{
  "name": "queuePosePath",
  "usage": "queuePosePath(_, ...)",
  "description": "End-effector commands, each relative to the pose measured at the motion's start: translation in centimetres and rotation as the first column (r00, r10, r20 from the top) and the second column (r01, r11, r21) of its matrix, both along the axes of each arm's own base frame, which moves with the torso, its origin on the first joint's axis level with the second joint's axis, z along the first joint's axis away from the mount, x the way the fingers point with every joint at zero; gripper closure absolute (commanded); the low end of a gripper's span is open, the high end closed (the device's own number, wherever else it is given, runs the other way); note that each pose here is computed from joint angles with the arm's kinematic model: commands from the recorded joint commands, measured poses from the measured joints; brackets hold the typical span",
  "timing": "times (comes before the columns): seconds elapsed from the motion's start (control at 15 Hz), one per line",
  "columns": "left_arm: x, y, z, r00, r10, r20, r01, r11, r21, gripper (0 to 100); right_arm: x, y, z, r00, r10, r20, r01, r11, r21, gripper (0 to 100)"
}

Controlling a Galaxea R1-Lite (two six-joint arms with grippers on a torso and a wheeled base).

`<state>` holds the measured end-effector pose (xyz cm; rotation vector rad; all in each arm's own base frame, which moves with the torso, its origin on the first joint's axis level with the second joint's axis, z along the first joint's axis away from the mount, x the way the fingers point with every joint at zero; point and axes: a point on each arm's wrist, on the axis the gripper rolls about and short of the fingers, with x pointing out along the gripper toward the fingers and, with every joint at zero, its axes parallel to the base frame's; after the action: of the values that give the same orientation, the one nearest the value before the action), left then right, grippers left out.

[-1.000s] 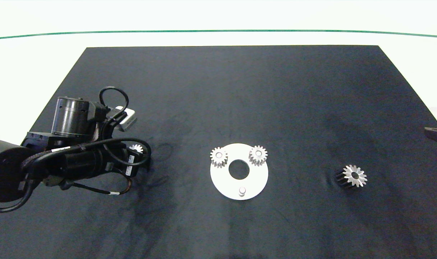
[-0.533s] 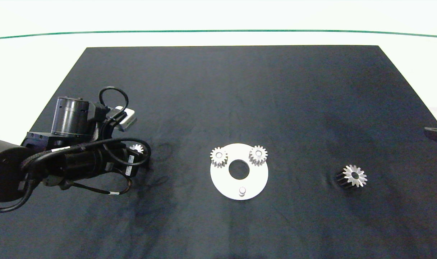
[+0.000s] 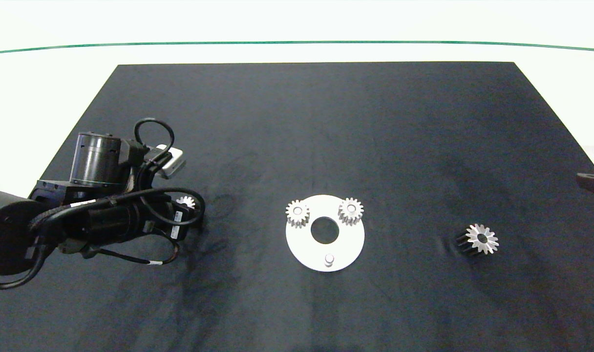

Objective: Remove an incorrectly installed larger gear and replace it with the correct smaller gear

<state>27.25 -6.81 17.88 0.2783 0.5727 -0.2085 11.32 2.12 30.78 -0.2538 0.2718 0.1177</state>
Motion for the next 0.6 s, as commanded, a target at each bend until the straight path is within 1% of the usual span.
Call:
queuePosePath(0.07, -0.3, 0.1, 0.2, 1.0, 0.0, 0.005, 0.0, 1.0, -0.001, 87, 0.0, 0.0, 0.0, 1.0, 0.0, -0.003, 0.0, 1.0, -0.002, 0)
queuePosePath(0.2, -1.0, 0.1, 1.5, 0.999, -0.008, 0.047, 0.008, 1.0, -0.009, 87, 0.0, 0.0, 0.0, 1.0, 0.0, -0.003, 0.0, 1.0, -0.002, 0)
queuePosePath(0.4, -2.9, 0.0, 3.5, 0.992, -0.033, 0.122, 0.036, 0.999, -0.024, 87, 0.0, 0.0, -0.1, 1.0, 0.0, -0.004, 0.0, 1.0, -0.002, 0)
queuePosePath(0.47, -3.3, 0.0, 3.8, 0.991, -0.036, 0.129, 0.039, 0.999, -0.026, 87, 0.0, 0.0, -0.1, 1.0, 0.0, -0.004, 0.0, 1.0, -0.002, 0)
queuePosePath(0.6, -5.9, -0.2, 5.3, 0.986, -0.075, 0.15, 0.08, 0.996, -0.029, 87, 0.1, 0.0, -0.5, 1.0, 0.0, -0.019, 0.0, 1.0, -0.006, 0)
